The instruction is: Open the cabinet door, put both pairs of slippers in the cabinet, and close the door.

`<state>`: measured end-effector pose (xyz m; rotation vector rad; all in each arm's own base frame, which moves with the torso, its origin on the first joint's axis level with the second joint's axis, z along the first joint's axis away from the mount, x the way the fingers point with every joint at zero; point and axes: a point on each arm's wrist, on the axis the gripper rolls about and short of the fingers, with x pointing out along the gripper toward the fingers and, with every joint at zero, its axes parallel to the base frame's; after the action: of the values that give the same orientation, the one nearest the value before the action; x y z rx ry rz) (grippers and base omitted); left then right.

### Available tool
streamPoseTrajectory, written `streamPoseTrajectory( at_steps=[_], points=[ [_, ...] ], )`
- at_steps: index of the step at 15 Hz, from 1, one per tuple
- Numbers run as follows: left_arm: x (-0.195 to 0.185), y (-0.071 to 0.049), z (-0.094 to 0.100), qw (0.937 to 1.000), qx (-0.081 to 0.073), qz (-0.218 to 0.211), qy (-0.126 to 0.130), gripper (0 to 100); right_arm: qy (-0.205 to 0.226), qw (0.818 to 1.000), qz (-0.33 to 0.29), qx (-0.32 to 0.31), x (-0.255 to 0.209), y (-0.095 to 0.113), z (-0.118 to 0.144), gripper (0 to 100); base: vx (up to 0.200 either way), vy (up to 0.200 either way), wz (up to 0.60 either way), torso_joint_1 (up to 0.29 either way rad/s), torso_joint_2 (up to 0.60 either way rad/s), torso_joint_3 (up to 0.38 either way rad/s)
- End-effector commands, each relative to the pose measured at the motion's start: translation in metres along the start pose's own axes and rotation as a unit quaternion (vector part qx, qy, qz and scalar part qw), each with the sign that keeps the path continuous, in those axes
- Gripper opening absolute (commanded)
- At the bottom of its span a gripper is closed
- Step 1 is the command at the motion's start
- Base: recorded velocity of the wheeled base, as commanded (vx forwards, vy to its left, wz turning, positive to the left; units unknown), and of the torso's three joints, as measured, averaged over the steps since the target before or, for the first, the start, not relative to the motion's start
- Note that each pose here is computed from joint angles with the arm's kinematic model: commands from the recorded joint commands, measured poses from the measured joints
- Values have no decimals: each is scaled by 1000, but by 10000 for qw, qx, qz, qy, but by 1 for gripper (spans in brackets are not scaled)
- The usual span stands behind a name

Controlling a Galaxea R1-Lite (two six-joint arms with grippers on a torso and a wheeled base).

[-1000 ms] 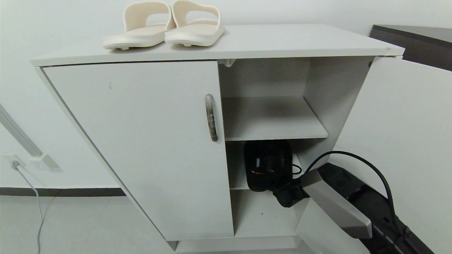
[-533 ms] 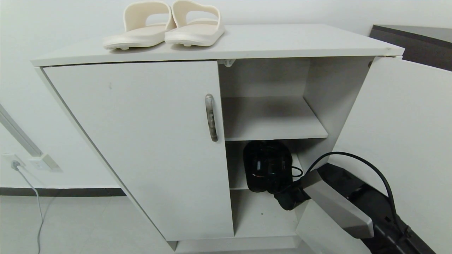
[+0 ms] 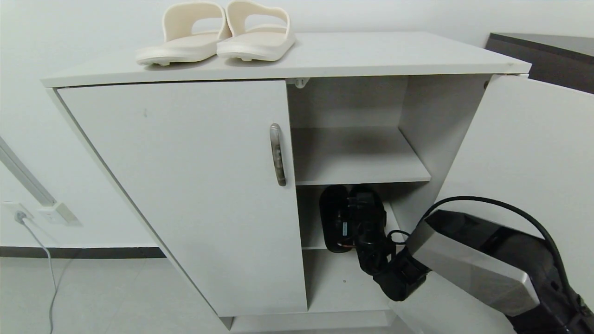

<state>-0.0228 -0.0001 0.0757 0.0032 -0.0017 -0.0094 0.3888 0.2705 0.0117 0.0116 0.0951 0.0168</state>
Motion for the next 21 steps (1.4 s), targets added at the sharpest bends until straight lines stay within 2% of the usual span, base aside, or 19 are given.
streamPoseTrajectory(
  at_steps=[1,6,9,16,21],
  points=[
    [0,0,0,10000,-1,1,1,0,-21,9995,311,-13,-64,-10,20,100,0,0,0,0,0,0],
    [0,0,0,10000,-1,1,1,0,129,9969,741,-215,-139,-32,12,100,0,0,0,0,0,0],
    [0,0,0,10000,-1,1,9,0,160,9967,761,-227,-141,-32,10,100,0,0,0,0,0,0],
    [0,0,0,10000,-1,1,1,0,155,9962,829,-214,-145,-29,11,100,-200,0,0,1,2,4],
    [0,0,0,10000,7,16,1,0,149,9961,838,-217,-144,-28,10,100,0,0,0,0,0,0]
  ],
)
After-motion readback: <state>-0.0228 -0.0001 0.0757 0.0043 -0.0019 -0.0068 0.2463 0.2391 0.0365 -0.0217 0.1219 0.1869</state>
